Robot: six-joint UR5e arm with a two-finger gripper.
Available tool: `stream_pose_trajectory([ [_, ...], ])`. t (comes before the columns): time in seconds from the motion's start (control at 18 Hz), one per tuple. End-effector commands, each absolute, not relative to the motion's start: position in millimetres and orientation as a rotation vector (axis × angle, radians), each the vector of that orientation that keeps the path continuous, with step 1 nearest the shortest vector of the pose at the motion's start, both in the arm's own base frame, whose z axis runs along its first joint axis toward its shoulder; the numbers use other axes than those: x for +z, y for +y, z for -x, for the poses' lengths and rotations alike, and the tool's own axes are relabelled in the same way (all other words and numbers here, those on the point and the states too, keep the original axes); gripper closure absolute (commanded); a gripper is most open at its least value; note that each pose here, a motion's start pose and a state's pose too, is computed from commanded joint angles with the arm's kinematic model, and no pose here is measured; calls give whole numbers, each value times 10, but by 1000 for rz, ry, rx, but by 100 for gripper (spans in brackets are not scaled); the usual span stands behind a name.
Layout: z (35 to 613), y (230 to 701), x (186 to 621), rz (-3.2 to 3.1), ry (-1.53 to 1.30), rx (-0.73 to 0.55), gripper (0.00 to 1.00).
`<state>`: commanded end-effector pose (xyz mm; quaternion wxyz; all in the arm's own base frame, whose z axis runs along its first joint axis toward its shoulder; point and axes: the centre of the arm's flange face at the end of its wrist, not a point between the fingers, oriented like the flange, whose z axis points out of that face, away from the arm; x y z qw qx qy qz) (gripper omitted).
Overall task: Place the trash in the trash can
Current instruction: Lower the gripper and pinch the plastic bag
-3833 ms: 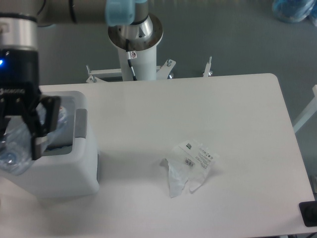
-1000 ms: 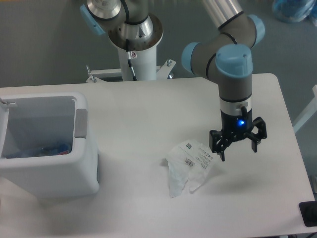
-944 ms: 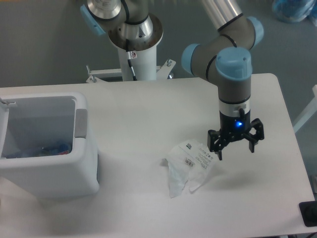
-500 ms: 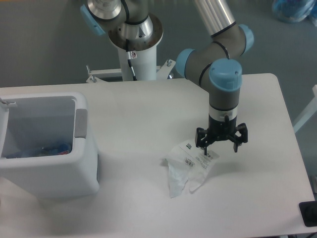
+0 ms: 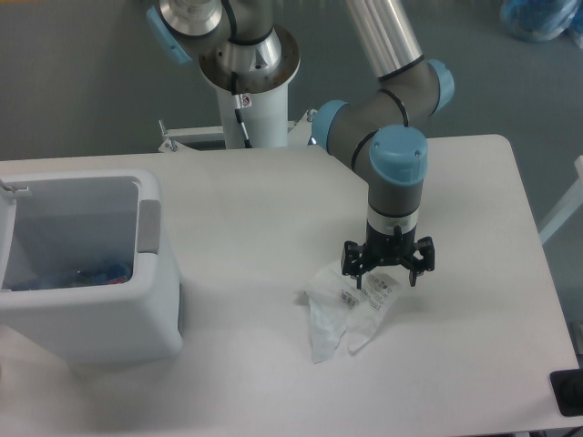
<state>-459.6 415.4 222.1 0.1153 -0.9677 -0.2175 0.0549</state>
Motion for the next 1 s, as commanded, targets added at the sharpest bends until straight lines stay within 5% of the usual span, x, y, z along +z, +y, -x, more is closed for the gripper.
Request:
stream_pose_trajectory([
  [0.11,4588,4160,2239,2833,-639,163,29],
  [0.39,4565,4179,2254,2833,-637,162,100],
  [0.72,4544,4188,2375,2815,-630,170,100],
  [1.0,4422,4192,2952,2726,-601,191,100],
])
